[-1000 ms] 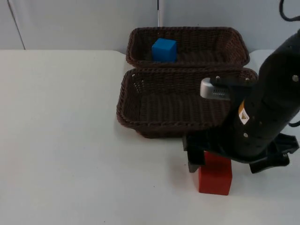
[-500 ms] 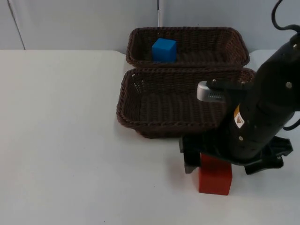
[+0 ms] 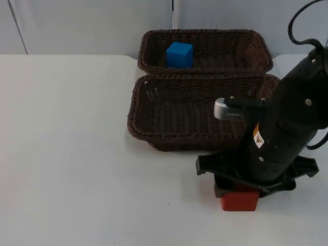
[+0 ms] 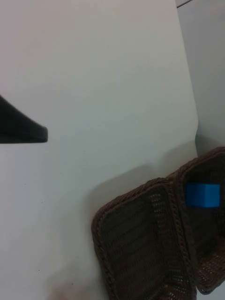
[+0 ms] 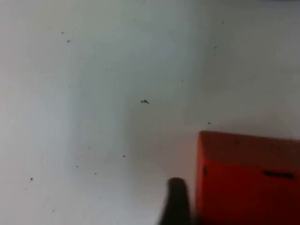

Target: Pick up one cube with the left hand and place it into the upper basket. Pick up one cube with the right hand and place it into the lower basket.

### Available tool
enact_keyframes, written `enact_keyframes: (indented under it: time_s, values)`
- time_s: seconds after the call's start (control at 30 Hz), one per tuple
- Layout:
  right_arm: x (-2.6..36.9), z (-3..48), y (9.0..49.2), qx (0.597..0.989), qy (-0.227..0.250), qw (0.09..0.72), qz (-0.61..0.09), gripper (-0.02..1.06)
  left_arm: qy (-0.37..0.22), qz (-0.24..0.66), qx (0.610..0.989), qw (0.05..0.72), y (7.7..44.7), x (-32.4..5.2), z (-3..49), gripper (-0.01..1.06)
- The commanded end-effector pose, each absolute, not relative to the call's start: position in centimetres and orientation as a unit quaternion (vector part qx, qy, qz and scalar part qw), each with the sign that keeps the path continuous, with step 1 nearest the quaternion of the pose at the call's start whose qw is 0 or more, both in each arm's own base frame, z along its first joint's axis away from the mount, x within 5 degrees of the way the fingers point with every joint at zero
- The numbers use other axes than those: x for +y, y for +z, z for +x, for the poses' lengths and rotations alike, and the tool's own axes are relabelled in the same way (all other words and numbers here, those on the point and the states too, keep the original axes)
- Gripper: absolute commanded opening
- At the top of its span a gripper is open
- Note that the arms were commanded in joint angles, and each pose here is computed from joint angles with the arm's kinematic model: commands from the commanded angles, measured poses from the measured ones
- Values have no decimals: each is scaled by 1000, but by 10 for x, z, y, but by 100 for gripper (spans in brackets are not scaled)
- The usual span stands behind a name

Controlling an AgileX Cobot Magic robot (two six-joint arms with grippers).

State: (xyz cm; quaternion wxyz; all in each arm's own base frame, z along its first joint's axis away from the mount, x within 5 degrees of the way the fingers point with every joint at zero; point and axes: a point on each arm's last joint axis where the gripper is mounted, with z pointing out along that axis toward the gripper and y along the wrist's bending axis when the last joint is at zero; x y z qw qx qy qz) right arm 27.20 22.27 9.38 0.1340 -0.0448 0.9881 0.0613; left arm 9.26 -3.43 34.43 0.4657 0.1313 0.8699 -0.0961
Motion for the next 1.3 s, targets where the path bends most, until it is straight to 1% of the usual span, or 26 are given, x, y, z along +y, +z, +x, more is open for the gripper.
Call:
enact_keyframes:
  time_s: [0.0,0.07,0.1,0.2,0.23,0.27,0.43,0.47,0.6,0.63,0.7,0.8,1.0,1.27]
  values:
    - [226,272,101,985,71,146,-50,48,-95,129,867,471,344,-34,92,101]
    - [227,273,109,983,79,156,-50,27,-95,129,867,471,344,-34,92,101]
    - [227,273,109,983,79,156,-50,27,-95,129,867,471,344,-34,92,101]
    - [226,273,124,980,89,172,-53,4,-95,129,867,471,344,-34,92,101]
    - [226,272,131,979,91,175,-56,0,-95,129,867,471,344,-34,92,101]
    - [226,272,131,979,91,175,-56,0,-95,129,867,471,344,-34,92,101]
    - [218,264,172,973,95,197,-69,0,-95,129,867,471,344,-34,92,101]
    - [218,264,172,973,95,197,-69,0,-95,129,867,471,344,-34,92,101]
    - [208,254,208,967,97,218,-89,0,-95,129,867,471,344,-34,92,101]
    - [208,254,208,967,97,218,-89,0,-95,129,867,471,344,-34,92,101]
    - [201,247,228,962,95,231,-111,0,-95,129,867,471,344,-34,92,101]
    - [192,238,246,958,85,236,-140,0,-95,129,867,471,344,-34,92,101]
    - [183,229,259,956,68,234,-164,0,-96,129,867,472,344,-34,92,101]
    - [181,227,262,956,67,234,-163,0,-95,129,868,470,344,-34,92,101]
